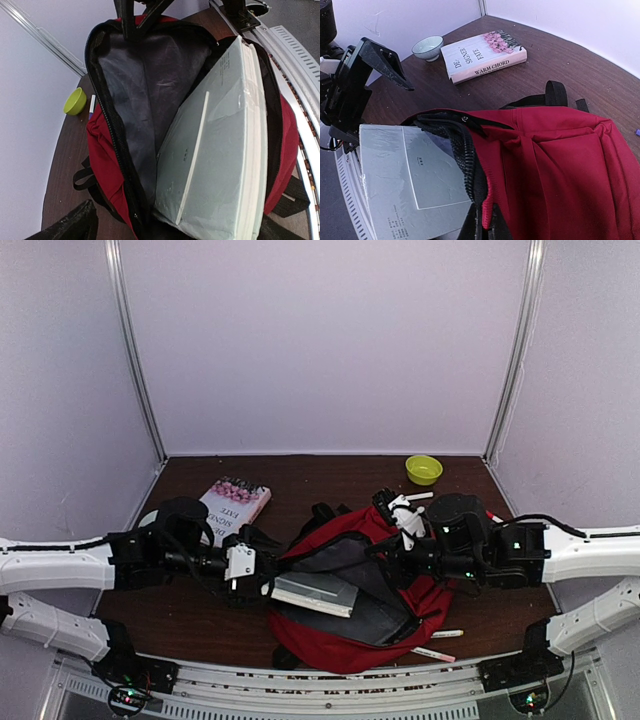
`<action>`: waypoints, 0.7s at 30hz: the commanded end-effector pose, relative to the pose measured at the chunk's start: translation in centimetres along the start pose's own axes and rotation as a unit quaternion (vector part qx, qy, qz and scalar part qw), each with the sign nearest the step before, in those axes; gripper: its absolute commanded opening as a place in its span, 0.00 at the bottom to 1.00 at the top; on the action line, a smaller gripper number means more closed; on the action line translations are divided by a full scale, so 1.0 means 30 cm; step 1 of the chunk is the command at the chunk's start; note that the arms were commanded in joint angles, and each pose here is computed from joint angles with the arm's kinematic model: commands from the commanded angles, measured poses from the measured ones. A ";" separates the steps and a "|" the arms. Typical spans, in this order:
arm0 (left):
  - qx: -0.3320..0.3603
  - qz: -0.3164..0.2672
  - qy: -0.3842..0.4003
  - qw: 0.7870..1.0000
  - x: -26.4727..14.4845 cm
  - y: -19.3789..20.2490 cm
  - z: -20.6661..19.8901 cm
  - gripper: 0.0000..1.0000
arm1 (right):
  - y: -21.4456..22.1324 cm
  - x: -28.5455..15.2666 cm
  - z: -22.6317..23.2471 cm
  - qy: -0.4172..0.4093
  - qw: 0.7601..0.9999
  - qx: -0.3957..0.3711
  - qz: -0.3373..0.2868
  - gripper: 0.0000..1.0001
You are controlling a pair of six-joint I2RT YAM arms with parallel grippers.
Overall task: Pack the student bag
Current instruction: Place the book in the largest pocket of the bag.
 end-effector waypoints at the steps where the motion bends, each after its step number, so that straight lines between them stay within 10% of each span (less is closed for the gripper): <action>1: -0.026 -0.003 -0.026 0.999 -0.058 -0.047 0.020 0.98 | -0.051 -0.006 -0.001 -0.007 1.000 0.008 -0.020 0.00; 21: -0.207 -0.012 -0.032 0.978 -0.230 -0.255 0.025 0.95 | -0.057 0.003 0.003 -0.011 1.000 0.006 -0.024 0.00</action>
Point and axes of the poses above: each gripper's point midway between its finger pads, its own x axis out along the fingers, its own z axis along the line the jaws close on, y = z × x, the point moved 10 cm from there along -x, back along the fingers, and after that the axes turned 14 degrees about -x, right-handed, at the moved point
